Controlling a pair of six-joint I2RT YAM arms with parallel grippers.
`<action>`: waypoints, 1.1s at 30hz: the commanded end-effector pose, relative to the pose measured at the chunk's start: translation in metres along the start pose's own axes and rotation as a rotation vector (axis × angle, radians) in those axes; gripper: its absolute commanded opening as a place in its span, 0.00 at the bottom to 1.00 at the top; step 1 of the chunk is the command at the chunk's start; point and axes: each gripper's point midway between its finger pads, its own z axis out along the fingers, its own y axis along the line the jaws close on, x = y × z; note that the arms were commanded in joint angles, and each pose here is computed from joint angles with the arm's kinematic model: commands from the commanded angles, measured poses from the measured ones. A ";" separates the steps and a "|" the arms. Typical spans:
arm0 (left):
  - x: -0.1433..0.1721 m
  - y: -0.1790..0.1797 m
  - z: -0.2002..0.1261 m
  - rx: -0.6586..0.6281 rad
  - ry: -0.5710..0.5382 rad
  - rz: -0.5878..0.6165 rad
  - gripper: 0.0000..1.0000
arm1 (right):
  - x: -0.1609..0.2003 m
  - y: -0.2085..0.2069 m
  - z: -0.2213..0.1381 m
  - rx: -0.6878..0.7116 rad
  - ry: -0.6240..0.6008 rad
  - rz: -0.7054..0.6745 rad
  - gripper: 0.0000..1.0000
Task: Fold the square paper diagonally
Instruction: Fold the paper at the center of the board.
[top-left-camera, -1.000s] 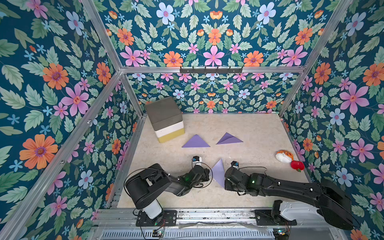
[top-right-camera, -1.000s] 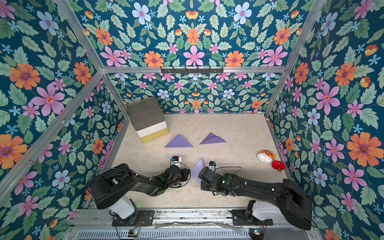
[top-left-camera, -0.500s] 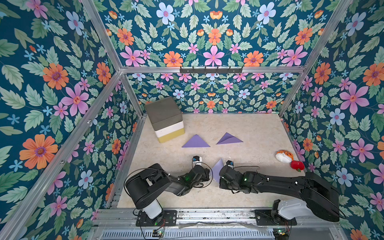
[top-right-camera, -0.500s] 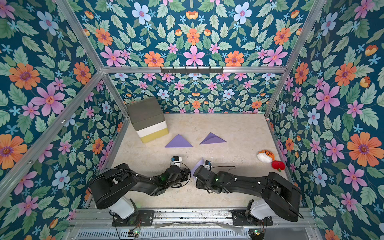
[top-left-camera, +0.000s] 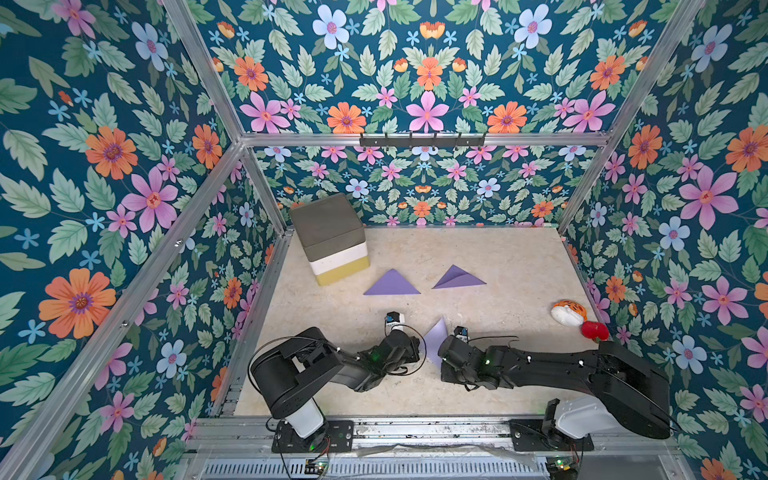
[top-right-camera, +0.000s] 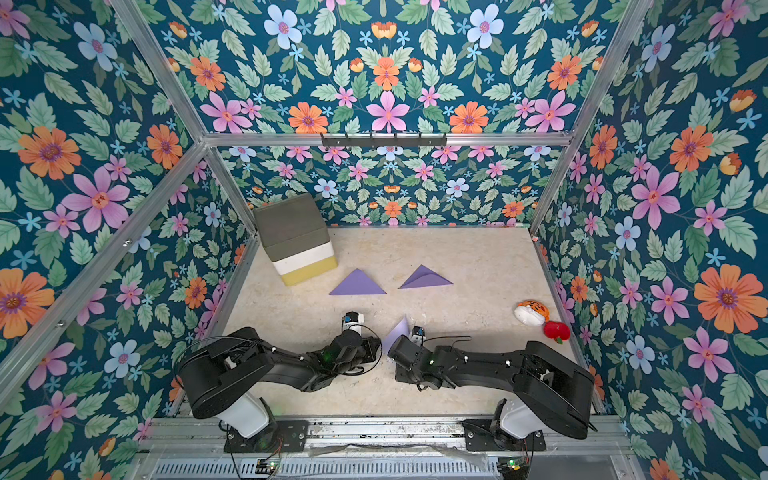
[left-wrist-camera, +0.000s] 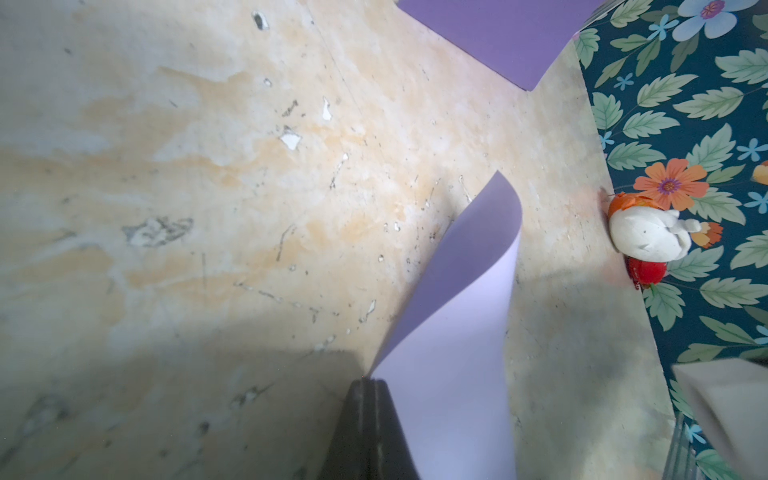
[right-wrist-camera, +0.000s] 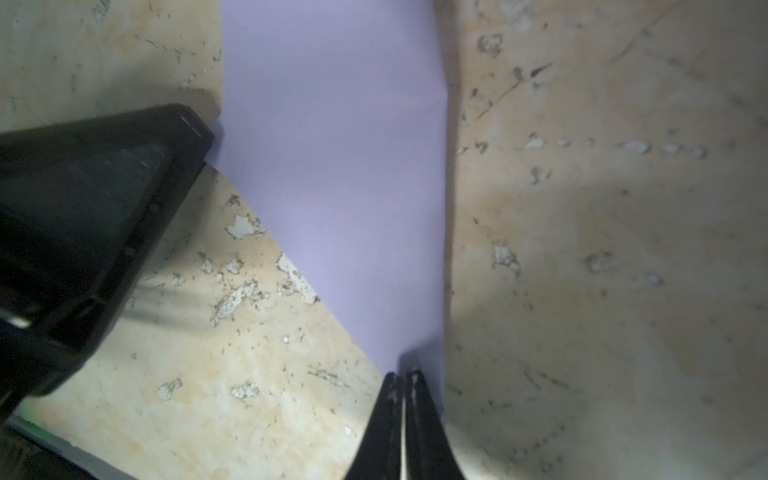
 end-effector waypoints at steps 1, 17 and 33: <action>0.083 0.136 -0.052 -0.554 0.373 0.113 0.00 | 0.012 -0.017 0.004 0.060 0.045 0.003 0.10; 0.020 0.082 -0.050 -0.501 0.210 0.152 0.44 | 0.021 -0.022 0.012 0.050 0.074 0.009 0.09; -0.044 -0.053 -0.072 0.029 0.037 0.113 0.22 | 0.022 -0.019 0.013 0.036 0.077 0.006 0.09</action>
